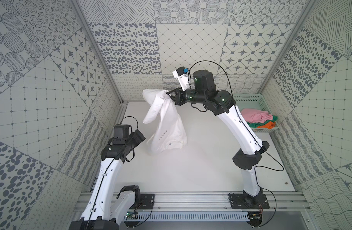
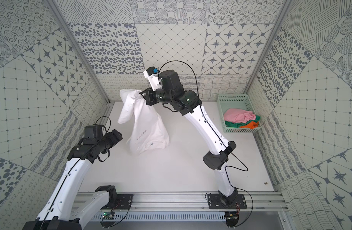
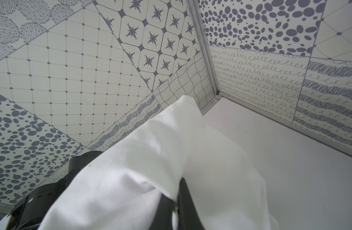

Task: Fold and stack t-shirts
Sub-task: Flatten out the T-shirt at the center of the board.

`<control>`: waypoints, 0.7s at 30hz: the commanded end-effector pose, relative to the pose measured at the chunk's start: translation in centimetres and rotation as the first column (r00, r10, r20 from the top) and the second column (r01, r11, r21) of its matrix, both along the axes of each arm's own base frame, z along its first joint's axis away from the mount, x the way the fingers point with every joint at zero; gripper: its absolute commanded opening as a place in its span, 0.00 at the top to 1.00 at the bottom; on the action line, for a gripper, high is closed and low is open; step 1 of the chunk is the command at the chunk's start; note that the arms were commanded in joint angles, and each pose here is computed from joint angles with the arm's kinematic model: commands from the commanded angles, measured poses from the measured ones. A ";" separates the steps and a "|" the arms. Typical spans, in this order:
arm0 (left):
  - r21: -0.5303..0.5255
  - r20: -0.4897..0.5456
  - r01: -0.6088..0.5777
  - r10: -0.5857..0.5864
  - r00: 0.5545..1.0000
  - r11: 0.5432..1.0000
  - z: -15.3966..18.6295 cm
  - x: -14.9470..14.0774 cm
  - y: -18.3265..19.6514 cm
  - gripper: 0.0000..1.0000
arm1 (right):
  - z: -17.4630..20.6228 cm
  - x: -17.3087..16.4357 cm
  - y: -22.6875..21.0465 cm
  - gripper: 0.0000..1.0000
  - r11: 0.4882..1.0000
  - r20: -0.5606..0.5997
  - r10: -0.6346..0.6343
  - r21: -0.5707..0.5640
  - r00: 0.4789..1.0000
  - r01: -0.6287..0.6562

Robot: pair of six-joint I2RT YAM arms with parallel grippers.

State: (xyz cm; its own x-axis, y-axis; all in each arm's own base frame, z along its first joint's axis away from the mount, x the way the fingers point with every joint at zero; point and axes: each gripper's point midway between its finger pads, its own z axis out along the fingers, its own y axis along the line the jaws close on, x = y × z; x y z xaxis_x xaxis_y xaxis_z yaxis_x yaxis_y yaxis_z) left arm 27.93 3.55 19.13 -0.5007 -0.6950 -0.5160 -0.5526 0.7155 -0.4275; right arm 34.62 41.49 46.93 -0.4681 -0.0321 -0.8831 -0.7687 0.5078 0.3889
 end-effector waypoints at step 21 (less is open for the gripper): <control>-0.035 -0.003 -0.026 0.026 1.000 0.999 -0.2 -2.2 -0.5 0.12 | -26.4 17.9 -18.5 0.85 0.518 0.005 -0.744 -0.626 0.668 0.583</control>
